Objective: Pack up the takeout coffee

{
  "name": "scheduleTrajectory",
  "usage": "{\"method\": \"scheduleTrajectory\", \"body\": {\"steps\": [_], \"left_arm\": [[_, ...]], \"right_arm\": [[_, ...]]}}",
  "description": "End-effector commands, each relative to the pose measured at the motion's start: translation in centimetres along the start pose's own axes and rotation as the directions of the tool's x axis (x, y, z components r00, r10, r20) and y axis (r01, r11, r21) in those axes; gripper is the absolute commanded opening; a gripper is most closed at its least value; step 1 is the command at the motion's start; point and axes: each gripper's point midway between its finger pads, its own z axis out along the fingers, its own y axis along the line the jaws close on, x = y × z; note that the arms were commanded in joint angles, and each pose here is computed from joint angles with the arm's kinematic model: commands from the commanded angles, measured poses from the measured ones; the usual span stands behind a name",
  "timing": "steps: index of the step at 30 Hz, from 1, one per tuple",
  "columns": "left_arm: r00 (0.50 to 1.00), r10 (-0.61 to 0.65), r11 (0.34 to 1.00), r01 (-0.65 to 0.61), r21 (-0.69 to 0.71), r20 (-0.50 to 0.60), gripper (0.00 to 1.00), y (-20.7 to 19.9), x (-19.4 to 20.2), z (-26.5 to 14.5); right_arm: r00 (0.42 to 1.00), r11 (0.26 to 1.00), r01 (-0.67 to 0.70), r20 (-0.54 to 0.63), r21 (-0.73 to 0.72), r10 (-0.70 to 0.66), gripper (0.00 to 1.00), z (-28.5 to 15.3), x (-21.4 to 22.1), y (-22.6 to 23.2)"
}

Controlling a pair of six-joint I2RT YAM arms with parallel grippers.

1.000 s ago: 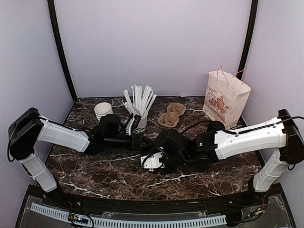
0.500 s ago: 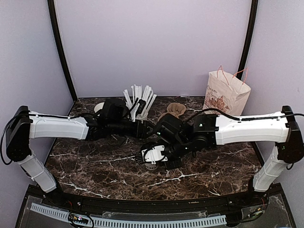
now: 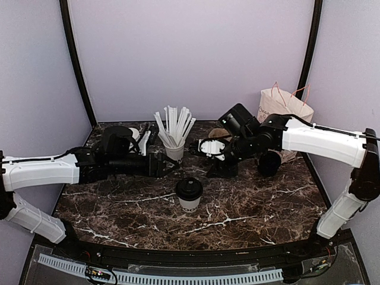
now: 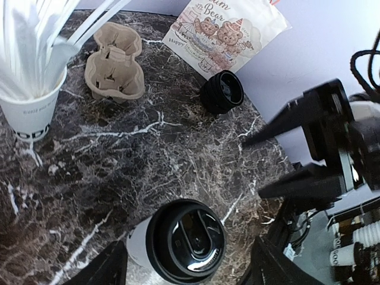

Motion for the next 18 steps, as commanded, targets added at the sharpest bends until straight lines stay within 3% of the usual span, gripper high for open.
{"method": "scheduleTrajectory", "body": {"steps": [1, 4, 5, 11, 18], "left_arm": [[0.99, -0.138, 0.99, 0.139, 0.034, -0.04, 0.77, 0.4, 3.1, -1.0], [0.979, -0.191, 0.981, 0.194, 0.033, -0.078, 0.91, 1.1, 5.0, -0.3], [0.976, -0.204, 0.977, 0.208, 0.043, -0.073, 0.92, 1.0, 4.9, -0.1], [0.973, -0.212, 0.974, 0.218, 0.064, -0.09, 0.88, 1.1, 5.3, 1.7], [0.98, -0.197, 0.979, 0.198, 0.041, -0.013, 0.82, 1.6, 4.0, 0.6]], "right_arm": [[0.985, 0.989, -0.116, 0.117, -0.087, 0.126, 0.56, 0.4, -2.2, -1.6], [0.981, 0.978, -0.144, 0.109, -0.15, 0.161, 0.59, 2.2, -2.4, -1.6], [0.978, 0.973, -0.154, 0.111, -0.174, 0.175, 0.6, 2.6, -2.6, -1.5], [0.967, 0.94, -0.2, 0.099, -0.276, 0.235, 0.6, 3.8, -3.0, -0.7], [0.921, 0.903, -0.325, 0.123, -0.282, 0.37, 0.61, 0.4, -2.2, -0.9]]}}
